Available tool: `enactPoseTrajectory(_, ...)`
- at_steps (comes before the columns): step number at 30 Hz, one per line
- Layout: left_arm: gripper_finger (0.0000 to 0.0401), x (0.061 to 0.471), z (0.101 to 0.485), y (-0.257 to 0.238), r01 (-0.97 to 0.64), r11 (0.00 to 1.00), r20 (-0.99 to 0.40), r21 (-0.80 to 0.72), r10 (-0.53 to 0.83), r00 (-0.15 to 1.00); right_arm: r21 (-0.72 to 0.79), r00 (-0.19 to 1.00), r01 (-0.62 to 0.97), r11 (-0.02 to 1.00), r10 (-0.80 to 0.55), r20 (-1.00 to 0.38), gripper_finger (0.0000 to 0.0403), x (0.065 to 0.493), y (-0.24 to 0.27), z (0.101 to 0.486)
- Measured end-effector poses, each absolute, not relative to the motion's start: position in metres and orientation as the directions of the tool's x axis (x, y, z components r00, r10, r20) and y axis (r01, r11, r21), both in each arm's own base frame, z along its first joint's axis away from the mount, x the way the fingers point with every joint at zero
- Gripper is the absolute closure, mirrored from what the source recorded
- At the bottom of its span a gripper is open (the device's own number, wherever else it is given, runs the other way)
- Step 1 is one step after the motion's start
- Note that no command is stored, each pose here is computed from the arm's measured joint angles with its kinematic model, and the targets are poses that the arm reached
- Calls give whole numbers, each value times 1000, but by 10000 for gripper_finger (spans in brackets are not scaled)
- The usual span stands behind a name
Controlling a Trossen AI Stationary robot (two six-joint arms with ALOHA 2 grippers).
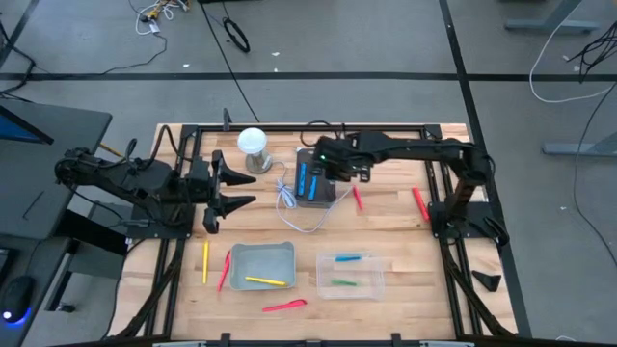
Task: Pick & Place Markers
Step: Put the blue highlighter pen into the black bin
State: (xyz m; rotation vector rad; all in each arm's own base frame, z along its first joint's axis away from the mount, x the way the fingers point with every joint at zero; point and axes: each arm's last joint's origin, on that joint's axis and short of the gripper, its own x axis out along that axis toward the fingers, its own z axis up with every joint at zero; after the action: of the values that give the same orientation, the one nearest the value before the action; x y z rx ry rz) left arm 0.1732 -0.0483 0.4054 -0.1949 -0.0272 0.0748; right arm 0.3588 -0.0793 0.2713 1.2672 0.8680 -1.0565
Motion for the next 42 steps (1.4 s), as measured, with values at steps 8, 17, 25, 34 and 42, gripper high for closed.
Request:
enactPoseTrajectory(8,181,173,405,-50,-18,981,19,-193,22,1000,284,280,959,-9,-138,-950,351,382,-94,271)
enactPoseTrajectory(17,181,173,405,-50,-13,981,17,-193,16,1000,237,229,971,-32,-153,-961,351,381,-93,267)
enactPoseTrajectory(25,181,173,405,-50,-14,988,17,-153,16,1000,225,212,973,-45,-197,-957,351,381,-94,266)
enactPoseTrajectory(34,181,173,405,-50,-14,988,18,-151,16,1000,167,161,985,-28,-149,-976,351,399,-93,228)
enactPoseTrajectory(42,181,173,403,-50,-16,989,2,-144,16,1000,164,162,986,-9,-103,-981,351,417,-93,193)
